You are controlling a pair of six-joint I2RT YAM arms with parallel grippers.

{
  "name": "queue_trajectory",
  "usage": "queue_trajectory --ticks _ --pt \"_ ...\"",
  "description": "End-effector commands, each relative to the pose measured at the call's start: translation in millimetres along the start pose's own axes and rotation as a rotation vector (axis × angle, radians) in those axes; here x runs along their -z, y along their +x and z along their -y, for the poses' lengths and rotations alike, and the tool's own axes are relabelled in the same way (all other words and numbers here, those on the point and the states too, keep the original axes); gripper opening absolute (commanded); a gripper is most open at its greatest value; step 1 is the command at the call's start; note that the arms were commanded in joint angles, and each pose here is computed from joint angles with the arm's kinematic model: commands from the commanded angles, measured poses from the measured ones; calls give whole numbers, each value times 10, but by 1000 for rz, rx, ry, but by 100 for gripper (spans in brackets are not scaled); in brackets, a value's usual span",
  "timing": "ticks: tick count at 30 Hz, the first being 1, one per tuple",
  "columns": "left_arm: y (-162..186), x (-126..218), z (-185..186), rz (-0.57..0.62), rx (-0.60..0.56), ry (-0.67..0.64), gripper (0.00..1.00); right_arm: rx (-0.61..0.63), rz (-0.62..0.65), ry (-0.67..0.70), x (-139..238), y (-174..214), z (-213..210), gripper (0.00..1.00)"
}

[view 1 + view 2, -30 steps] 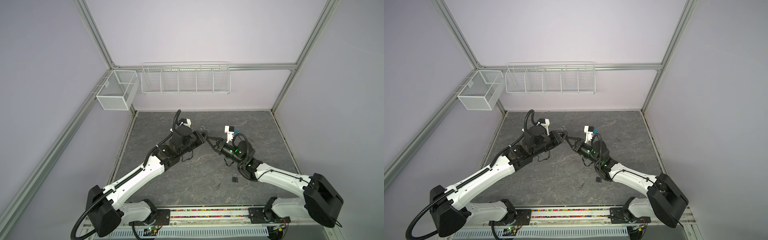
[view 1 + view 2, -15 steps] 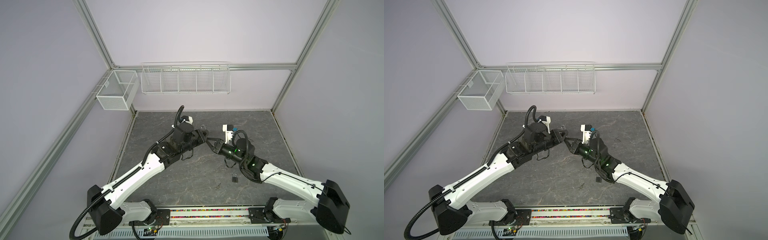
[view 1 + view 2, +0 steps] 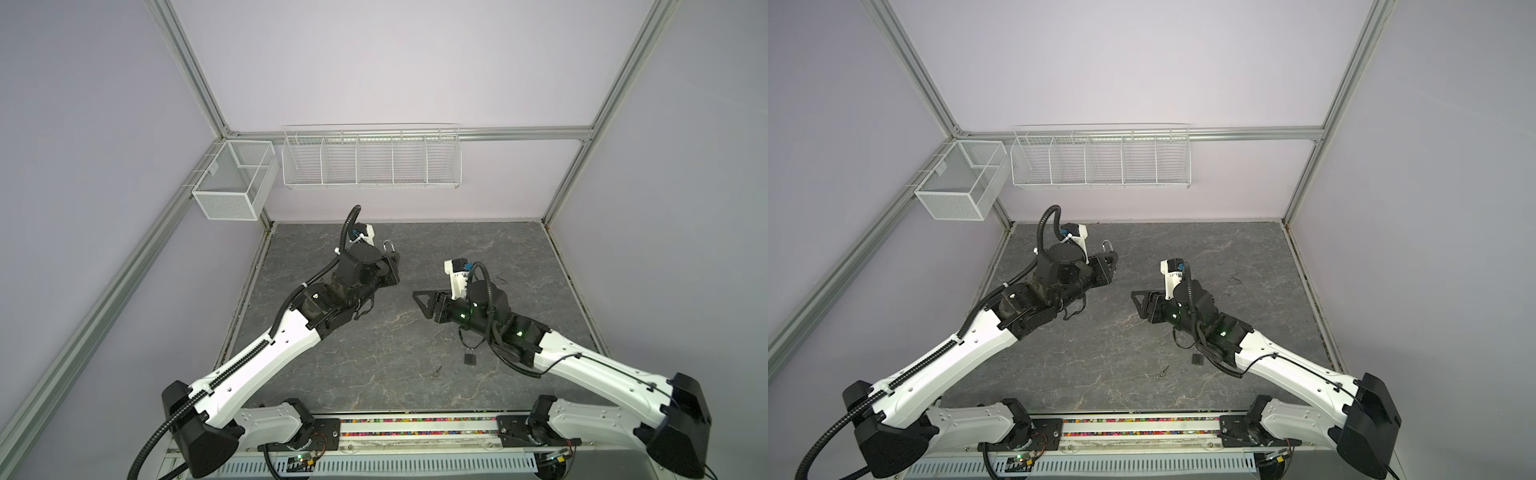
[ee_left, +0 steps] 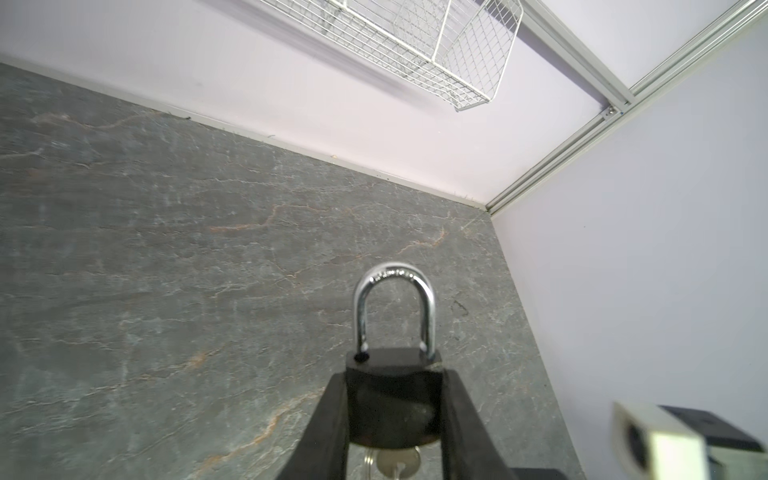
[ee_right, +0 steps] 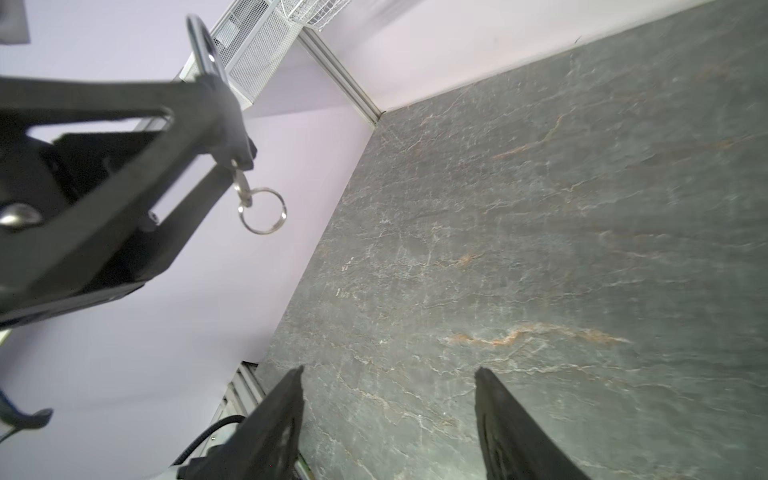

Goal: Unlock with the key

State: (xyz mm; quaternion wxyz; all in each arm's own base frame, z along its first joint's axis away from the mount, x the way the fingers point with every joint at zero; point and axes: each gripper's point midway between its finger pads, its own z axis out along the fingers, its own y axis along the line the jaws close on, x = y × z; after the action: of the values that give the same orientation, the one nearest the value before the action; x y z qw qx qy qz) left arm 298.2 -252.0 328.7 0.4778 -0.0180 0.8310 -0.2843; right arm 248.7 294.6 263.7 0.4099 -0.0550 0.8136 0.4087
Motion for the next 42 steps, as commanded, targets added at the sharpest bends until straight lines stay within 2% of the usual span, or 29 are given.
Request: queue_trajectory --ticks 1,6,12,17,22,27,35,42 --pt "32 72 -140 44 -164 -20 0 105 17 98 236 -162 106 76" --pt "220 107 -170 93 -295 74 0 166 -13 182 475 -263 244 87" --pt "521 133 -118 155 -445 242 0 288 -95 202 631 -324 200 98" --pt "706 226 -5 243 -534 403 0 360 -195 175 619 -339 62 98" --pt "831 126 0 225 -568 418 0 409 -303 98 423 -280 -117 96" --pt "895 35 -3 269 -585 417 0 419 -367 33 144 -289 -292 95" --pt "961 -110 78 238 -619 399 0 460 -398 125 -109 -350 -208 93" --pt "971 -185 53 229 -596 375 0 497 -437 219 -271 -366 -45 93"
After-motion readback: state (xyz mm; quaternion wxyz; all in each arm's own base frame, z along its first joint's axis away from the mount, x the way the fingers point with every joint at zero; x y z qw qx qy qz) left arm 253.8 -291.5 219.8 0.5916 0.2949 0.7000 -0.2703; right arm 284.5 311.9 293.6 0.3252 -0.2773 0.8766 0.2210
